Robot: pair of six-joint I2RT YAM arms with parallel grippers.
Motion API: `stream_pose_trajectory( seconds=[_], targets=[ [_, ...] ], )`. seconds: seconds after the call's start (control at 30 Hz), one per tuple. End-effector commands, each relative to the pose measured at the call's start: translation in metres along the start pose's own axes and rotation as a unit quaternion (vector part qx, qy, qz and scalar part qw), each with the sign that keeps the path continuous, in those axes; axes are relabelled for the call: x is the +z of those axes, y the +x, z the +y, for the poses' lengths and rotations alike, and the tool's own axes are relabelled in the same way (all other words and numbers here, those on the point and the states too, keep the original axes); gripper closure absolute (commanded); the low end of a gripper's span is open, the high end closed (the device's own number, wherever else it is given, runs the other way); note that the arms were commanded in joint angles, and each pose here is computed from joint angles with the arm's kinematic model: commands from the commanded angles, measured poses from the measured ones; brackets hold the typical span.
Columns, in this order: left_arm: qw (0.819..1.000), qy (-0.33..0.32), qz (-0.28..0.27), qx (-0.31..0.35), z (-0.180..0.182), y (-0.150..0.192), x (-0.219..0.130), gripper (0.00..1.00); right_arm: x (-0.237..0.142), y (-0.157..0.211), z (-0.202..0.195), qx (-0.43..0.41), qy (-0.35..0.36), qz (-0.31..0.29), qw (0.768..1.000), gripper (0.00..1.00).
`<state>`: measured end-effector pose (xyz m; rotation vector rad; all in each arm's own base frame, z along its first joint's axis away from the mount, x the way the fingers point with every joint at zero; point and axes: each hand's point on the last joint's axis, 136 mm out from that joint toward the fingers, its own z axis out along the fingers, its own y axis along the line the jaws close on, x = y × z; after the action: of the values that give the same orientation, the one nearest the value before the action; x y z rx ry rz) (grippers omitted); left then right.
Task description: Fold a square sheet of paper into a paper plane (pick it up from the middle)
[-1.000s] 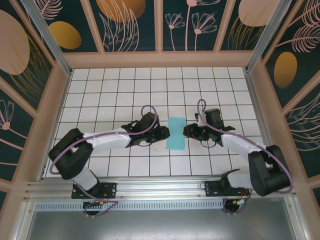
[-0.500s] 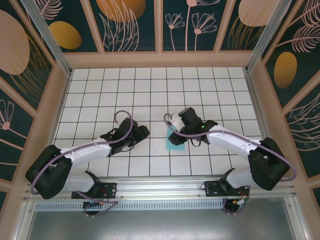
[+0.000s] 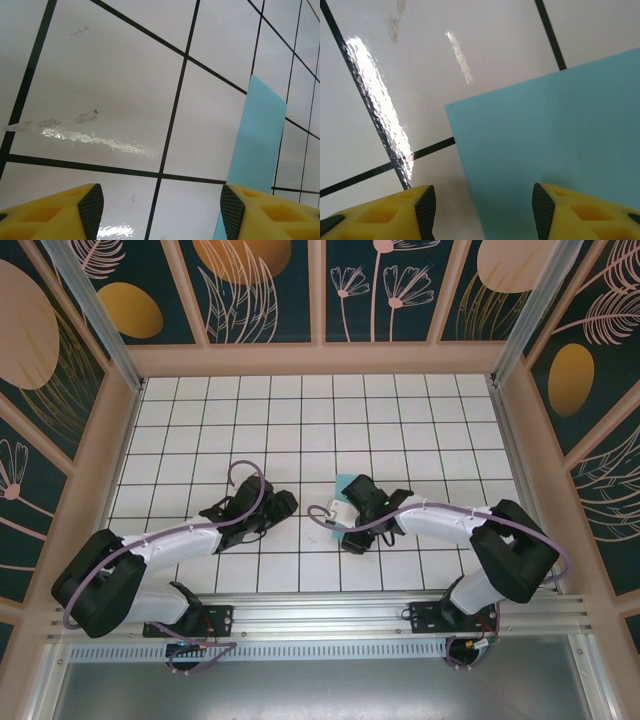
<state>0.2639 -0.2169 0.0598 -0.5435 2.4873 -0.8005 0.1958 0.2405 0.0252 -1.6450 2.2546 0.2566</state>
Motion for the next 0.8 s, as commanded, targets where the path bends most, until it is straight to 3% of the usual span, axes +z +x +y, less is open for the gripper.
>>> stream_pose_trajectory(
  seconds=[0.0,0.4,0.77],
  targets=[
    [1.0,0.012,-0.001,0.01,-0.005,-0.002,0.002,0.34,0.007,0.009,-0.006,-0.025,0.025,0.016,0.999,0.43],
    [1.0,0.013,0.011,0.009,-0.005,0.003,0.006,0.33,0.011,0.011,-0.019,-0.031,0.075,0.019,0.997,0.49],
    [1.0,0.013,0.014,0.008,-0.005,0.003,0.008,0.33,-0.006,-0.002,-0.03,-0.019,0.123,-0.032,0.992,0.79]
  ],
)
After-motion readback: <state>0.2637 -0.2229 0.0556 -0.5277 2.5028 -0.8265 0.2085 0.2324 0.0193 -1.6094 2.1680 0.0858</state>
